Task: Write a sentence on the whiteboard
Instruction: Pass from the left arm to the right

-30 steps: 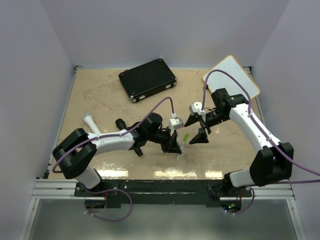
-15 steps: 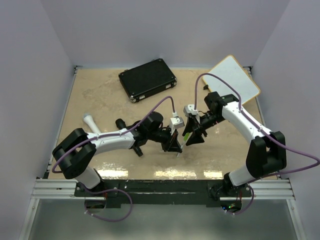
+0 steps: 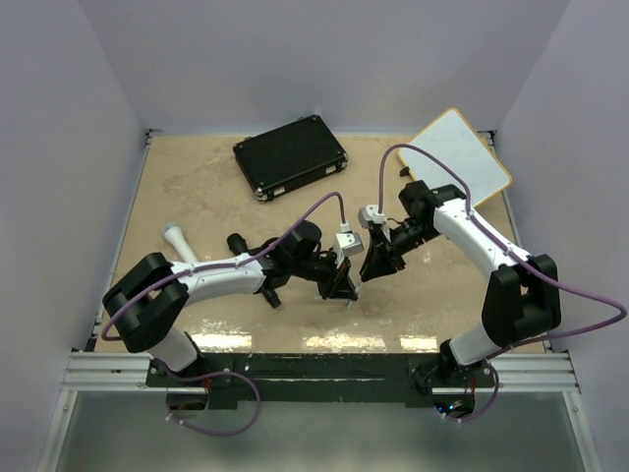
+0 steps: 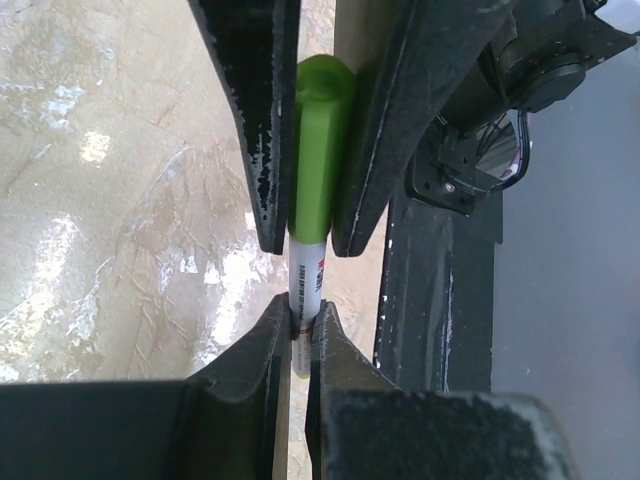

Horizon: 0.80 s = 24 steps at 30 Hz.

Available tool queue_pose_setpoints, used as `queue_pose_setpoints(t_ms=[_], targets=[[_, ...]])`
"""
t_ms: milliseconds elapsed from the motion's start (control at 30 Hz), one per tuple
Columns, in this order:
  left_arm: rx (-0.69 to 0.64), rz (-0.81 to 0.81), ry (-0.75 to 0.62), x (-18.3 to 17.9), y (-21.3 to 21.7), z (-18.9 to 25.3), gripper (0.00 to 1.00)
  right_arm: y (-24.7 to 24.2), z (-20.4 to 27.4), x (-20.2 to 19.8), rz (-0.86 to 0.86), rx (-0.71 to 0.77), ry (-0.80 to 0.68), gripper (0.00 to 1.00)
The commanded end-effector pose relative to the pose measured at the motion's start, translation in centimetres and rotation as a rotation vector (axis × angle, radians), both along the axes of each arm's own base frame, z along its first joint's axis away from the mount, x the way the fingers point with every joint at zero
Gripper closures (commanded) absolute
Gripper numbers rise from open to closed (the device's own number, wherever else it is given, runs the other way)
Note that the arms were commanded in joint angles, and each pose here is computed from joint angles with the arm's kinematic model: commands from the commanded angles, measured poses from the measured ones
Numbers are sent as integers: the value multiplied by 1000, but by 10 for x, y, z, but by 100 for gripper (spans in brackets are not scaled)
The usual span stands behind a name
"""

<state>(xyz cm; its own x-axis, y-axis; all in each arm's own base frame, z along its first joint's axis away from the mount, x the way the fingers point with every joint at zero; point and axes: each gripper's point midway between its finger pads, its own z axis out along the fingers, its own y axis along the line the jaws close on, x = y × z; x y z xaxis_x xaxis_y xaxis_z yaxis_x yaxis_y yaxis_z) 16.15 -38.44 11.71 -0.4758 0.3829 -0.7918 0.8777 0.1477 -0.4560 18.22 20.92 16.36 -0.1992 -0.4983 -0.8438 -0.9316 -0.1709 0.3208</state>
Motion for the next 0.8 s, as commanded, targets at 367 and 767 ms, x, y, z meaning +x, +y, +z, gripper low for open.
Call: queue_pose_setpoints(t_ms=[367, 767], targets=[[-301, 335, -298, 26, 46, 96, 25, 7, 45, 5, -23, 71, -101, 100], [-716, 688, -331, 18, 135, 175, 0, 12, 117, 22, -190, 182, -120, 100]])
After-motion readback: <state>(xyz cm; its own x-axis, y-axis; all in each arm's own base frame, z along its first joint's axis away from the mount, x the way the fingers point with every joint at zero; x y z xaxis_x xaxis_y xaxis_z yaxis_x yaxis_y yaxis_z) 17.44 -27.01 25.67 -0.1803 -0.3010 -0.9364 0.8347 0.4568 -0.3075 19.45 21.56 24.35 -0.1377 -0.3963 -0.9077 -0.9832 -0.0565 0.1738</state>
